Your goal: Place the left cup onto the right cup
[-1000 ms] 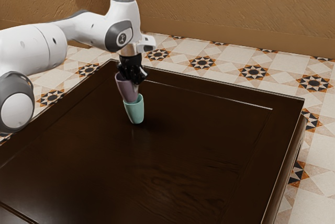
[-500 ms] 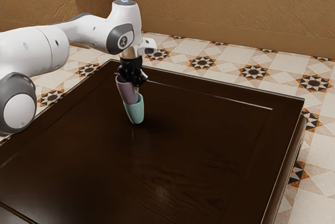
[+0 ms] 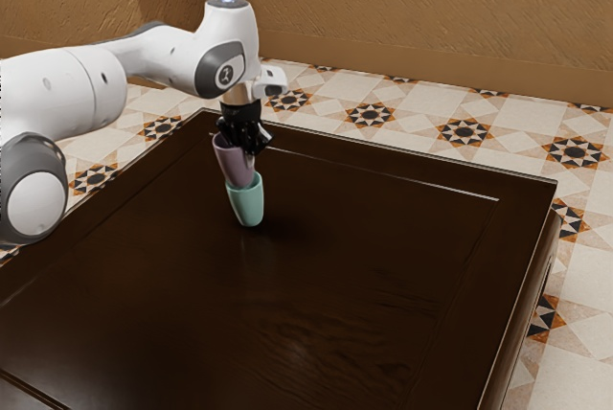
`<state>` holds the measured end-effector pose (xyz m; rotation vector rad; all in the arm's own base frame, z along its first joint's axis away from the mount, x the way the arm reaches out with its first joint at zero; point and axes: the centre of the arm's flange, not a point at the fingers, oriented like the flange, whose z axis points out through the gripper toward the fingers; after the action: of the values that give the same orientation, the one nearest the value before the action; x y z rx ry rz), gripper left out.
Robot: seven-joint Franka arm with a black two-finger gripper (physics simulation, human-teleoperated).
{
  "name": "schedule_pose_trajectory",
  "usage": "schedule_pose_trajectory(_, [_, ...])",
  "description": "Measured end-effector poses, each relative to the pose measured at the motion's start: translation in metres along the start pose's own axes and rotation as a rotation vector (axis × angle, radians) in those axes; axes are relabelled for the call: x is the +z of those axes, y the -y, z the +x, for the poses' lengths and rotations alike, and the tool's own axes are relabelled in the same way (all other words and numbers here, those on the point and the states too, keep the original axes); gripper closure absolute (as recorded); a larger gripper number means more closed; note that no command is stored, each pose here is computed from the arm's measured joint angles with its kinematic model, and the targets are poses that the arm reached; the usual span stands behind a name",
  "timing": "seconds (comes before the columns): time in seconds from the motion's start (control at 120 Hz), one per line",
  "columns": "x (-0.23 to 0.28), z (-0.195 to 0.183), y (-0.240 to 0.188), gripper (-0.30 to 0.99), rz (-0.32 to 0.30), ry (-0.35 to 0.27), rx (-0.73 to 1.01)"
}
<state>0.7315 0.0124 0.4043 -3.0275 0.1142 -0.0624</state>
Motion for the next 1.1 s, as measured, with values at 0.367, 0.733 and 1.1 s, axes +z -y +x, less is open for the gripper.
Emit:
schedule_pose_trajectory(0.367, [0.033, 0.005, -0.004, 0.63, -0.009, 0.012, 0.007])
schedule_pose_trajectory(0.733, [0.001, 0.004, -0.005, 0.12, -0.011, -0.030, 0.010])
schedule_pose_trajectory(1.1, [-0.154, -0.084, -0.004, 0.02, -0.007, -0.083, 0.000])
